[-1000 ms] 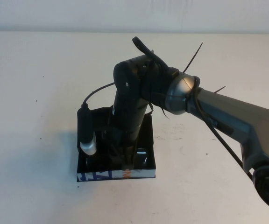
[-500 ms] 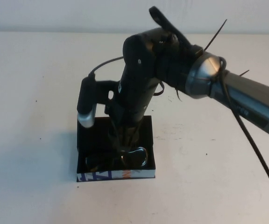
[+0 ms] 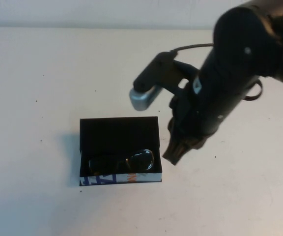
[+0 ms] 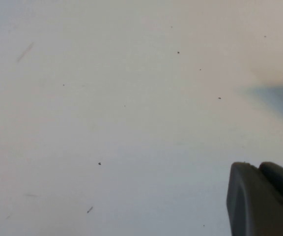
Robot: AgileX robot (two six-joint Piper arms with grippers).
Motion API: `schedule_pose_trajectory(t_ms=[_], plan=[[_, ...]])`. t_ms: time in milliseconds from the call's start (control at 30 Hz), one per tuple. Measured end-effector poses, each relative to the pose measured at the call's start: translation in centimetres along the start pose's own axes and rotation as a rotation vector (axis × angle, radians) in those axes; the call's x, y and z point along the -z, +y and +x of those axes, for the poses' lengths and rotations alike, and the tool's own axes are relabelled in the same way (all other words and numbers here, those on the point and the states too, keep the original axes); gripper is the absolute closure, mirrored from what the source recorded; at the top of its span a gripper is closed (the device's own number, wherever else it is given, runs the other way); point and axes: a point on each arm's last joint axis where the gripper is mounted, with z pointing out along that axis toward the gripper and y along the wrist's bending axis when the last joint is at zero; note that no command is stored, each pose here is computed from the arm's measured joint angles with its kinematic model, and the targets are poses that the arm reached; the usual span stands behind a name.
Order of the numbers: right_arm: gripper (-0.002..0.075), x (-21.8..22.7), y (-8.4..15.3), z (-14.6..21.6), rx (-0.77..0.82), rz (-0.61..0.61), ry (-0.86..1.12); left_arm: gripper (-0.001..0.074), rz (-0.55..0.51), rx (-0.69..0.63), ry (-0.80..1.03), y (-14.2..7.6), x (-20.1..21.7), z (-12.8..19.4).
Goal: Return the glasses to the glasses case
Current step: Close the glasses case
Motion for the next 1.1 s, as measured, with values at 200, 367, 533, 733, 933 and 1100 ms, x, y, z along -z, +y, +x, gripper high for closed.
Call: schedule_pose_trajectory(t_ms=[200,367,533,733,933,1100], plan=[[0.0737,2.0,0.9,3.9,-0.131,0.073,-0.097,0.0736,0.0,0.0,0.0,0.0,0.0,0.0],[0.0737,2.4,1.2,5.4,-0.2,0.122,-0.204,0.0736,0.0,0.0,0.0,0.0,0.0,0.0],[0.0737,2.0,1.0,5.1,-0.213,0.136,-0.267,0.0736,0.0,0.0,0.0,0.0,0.0,0.0],[0.0737,2.1,0.9,4.5,-0.217,0.142,-0.332,0.0736,0.0,0.0,0.0,0.0,0.0,0.0],[0.0737,2.1,0.9,4.6,-0.218,0.139,-0.323,0.0736,-0.003,-0.01,0.0,0.0,0.0,0.0],[0.0737,2.0,0.9,4.7,-0.219,0.136,-0.309,0.0736,0.021,0.135,-0.131,-0.1,0.1,-1.2]])
